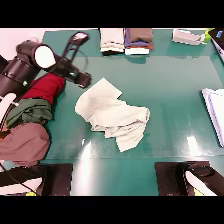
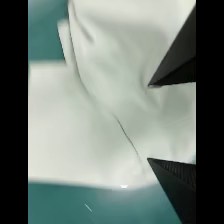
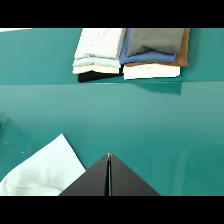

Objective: Fold the shirts.

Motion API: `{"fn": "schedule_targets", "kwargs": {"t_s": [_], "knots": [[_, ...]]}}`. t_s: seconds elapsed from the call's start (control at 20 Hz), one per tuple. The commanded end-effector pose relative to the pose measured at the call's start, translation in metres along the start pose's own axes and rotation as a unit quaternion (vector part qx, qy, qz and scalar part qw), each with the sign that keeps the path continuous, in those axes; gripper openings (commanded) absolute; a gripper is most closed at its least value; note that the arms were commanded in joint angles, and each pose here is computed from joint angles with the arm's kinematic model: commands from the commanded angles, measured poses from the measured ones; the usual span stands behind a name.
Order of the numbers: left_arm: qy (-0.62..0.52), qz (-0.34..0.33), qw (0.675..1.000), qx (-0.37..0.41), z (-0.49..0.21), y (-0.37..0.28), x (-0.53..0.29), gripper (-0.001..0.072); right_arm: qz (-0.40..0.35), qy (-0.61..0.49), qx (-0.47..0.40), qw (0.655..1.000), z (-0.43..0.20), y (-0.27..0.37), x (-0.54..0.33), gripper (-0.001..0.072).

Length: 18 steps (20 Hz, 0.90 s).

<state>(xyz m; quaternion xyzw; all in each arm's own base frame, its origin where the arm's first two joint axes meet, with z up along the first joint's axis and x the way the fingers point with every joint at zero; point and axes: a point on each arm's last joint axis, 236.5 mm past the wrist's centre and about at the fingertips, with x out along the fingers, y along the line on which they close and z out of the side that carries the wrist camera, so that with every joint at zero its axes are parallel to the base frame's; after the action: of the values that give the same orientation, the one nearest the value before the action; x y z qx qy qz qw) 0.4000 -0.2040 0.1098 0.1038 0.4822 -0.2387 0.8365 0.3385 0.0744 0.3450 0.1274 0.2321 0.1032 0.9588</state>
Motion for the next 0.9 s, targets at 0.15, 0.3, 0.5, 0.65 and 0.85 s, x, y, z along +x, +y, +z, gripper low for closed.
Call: {"fn": "schedule_targets", "kwargs": {"t_s": [0.15, 0.3, 0.5, 0.65, 0.85], "knots": [[0.165, 0.032, 0.98, -0.109, -0.1, 0.076, 0.082, 0.0524, 0.0, 0.002, 0.0, 1.0, -0.001, 0.0, 0.0, 0.0023], [0.202, 0.021, 0.97, -0.136, -0.122, 0.074, 0.119, 0.0524, -0.003, 0.013, 0.001, 1.0, -0.005, -0.002, 0.004, 0.0023], [0.198, 0.01, 0.969, -0.149, -0.122, 0.071, 0.139, 0.0523, -0.012, 0.061, 0.004, 0.998, -0.025, -0.008, 0.018, 0.0023], [0.19, 0.01, 0.97, -0.15, -0.119, 0.072, 0.142, 0.0522, -0.019, 0.091, 0.007, 0.996, -0.037, -0.013, 0.033, 0.0023], [0.183, 0.007, 0.972, -0.144, -0.116, 0.071, 0.143, 0.0056, -0.031, 0.154, 0.012, 0.988, -0.064, -0.022, 0.05, 0.0023]]}}
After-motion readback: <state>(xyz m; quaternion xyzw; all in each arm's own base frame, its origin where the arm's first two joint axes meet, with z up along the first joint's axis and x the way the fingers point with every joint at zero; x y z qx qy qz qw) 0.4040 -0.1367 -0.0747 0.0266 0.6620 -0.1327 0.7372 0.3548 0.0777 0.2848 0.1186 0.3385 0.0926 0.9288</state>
